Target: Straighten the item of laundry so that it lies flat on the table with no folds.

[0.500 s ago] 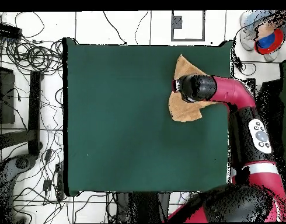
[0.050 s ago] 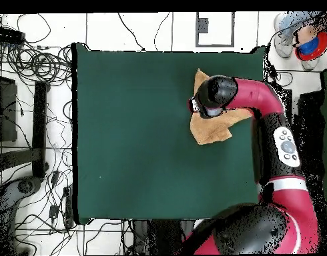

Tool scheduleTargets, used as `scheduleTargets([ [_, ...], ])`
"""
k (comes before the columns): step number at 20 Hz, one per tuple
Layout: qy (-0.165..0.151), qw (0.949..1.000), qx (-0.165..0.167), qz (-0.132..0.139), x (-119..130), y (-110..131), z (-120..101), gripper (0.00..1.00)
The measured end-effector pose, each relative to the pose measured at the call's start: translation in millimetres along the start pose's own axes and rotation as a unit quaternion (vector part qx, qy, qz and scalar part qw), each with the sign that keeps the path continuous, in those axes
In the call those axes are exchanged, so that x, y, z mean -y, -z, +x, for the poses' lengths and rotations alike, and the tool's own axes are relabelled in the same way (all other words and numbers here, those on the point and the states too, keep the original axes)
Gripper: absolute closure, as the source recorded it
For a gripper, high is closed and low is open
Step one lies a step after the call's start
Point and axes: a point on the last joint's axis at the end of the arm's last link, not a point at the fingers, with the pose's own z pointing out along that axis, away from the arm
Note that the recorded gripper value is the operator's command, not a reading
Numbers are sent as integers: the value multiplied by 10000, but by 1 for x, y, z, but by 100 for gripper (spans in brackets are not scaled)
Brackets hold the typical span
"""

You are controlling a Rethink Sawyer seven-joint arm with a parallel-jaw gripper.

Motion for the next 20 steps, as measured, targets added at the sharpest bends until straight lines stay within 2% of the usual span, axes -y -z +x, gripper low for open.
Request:
scheduleTargets([
  [3,127,9975,-695,-3,-21,3,6,100],
  [5,188,9948,-1002,33,-30,6,7,100],
  [7,306,9884,-1482,132,-44,13,9,100],
  [10,473,9806,-1878,310,-54,20,9,100],
  [14,586,9782,-1945,421,-52,25,5,100],
  [20,595,9845,-1580,477,-36,24,-1,100],
])
